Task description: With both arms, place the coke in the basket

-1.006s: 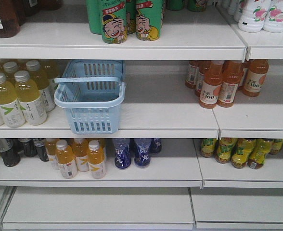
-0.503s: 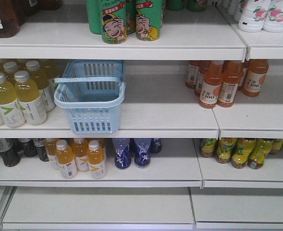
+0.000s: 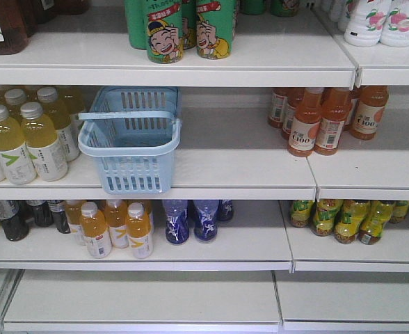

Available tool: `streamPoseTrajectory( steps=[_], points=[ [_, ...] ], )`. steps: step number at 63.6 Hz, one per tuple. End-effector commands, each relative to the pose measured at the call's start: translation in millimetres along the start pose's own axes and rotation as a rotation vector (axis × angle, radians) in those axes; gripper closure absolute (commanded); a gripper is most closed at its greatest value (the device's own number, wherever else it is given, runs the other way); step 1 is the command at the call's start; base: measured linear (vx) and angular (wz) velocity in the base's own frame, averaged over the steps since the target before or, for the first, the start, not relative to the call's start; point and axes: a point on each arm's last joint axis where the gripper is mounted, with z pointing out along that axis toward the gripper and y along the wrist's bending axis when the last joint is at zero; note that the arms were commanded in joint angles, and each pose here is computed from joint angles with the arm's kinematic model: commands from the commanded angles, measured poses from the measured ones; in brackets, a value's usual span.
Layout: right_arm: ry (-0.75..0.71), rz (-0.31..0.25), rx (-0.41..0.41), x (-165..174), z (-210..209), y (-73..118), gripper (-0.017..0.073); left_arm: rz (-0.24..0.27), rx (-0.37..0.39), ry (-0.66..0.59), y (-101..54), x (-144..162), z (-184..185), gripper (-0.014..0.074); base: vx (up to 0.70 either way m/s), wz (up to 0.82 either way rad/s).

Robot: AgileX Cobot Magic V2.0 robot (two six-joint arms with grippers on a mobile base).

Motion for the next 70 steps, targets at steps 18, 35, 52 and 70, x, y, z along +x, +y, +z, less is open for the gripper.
streamPoseTrajectory(
  steps=[18,35,52,70],
  points=[
    [-0.070,-0.017,-0.016,-4,-1,1.8,0.0564,-0.779,0.297,-0.221,-28.0,-36,-10,0.0599,0.00,0.00],
    [-0.070,-0.017,-0.016,-4,-1,1.8,0.0564,-0.546,0.712,-0.323,-132.3,-100,-63,0.0599,0.00,0.00],
    [-0.070,-0.017,-0.016,-4,-1,1.8,0.0564,-0.242,0.887,-0.305,-200.7,-126,-50,0.0599,0.00,0.00],
    [-0.070,-0.017,-0.016,-4,-1,1.8,0.0564,-0.157,0.734,-0.009,-195.7,-98,65,0.0588,0.00,0.00]
  ],
)
